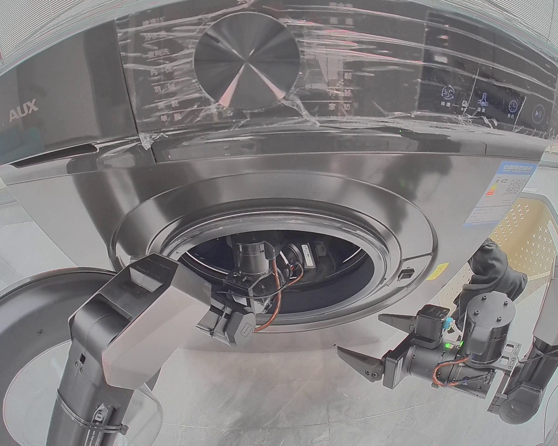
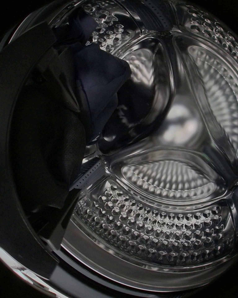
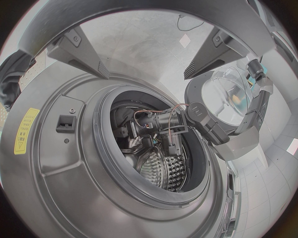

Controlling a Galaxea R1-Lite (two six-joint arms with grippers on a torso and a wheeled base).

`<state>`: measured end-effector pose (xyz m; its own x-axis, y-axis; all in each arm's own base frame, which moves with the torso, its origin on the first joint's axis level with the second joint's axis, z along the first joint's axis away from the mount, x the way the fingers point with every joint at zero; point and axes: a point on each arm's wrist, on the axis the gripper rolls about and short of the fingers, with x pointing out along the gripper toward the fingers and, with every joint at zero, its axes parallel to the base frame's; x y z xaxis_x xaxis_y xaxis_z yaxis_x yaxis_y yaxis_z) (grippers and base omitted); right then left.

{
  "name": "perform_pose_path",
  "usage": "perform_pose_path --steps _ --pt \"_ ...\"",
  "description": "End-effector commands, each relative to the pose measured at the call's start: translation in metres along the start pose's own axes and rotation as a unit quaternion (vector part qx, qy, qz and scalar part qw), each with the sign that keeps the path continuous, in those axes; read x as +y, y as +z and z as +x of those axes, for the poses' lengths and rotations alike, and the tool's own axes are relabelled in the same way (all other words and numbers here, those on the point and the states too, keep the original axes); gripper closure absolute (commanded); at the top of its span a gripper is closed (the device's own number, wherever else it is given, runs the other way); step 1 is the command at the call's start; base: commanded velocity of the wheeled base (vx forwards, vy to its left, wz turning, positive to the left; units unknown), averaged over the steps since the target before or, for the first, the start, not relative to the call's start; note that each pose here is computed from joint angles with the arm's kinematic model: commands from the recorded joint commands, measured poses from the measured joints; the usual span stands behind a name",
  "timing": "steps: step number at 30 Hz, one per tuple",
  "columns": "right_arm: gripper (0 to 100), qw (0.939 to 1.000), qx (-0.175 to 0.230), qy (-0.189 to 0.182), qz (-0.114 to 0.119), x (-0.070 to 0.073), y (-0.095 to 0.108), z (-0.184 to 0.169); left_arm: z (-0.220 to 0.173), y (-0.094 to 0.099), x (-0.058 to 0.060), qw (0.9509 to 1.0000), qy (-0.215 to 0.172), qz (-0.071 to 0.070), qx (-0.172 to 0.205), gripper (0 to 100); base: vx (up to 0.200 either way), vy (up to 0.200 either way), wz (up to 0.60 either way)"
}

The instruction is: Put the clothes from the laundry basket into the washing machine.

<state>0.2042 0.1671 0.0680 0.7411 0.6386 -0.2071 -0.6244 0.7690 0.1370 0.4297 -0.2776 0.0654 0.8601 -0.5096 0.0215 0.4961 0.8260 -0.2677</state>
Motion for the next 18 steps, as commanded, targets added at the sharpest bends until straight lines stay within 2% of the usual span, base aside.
perform_pose_path --steps 1,2,3,6,8,11,15,18 --pt "0 1.0 0.0 0.0 0.0 0.0 0.0 0.0 0.004 -0.017 0.006 0.9999 0.006 0.01 0.01 0 0.0 0.0 0.0" --pt "0 1.0 0.0 0.001 0.0 0.0 0.0 0.0 0.007 -0.017 0.008 0.9997 0.007 0.021 0.004 100 0.0 0.0 0.0" --pt "0 1.0 -0.001 0.001 -0.001 0.0 0.0 0.0 0.01 -0.014 0.008 0.9995 0.008 0.028 -0.009 100 0.0 0.0 0.0" --pt "0 1.0 0.0 0.001 -0.001 0.0 0.0 0.0 0.019 0.005 0.005 0.9976 0.01 0.029 -0.062 100 0.0 0.0 0.0" --pt "0 1.0 0.001 0.0 0.0 0.0 0.0 0.0 0.027 0.015 0.006 0.9946 0.026 0.027 -0.097 100 0.0 0.0 0.0" --pt "0 1.0 0.0 0.001 0.0 0.0 0.0 0.0 0.038 0.03 0.014 0.9887 0.043 0.032 -0.14 100 0.0 0.0 0.0" --pt "0 1.0 0.0 0.001 0.0 0.0 0.0 0.0 0.043 0.027 0.028 0.9876 0.072 0.034 -0.135 100 0.0 0.0 0.0" --pt "0 1.0 0.0 0.001 0.0 0.0 0.0 0.0 0.043 0.028 0.033 0.9868 0.085 0.034 -0.133 100 0.0 0.0 0.0"
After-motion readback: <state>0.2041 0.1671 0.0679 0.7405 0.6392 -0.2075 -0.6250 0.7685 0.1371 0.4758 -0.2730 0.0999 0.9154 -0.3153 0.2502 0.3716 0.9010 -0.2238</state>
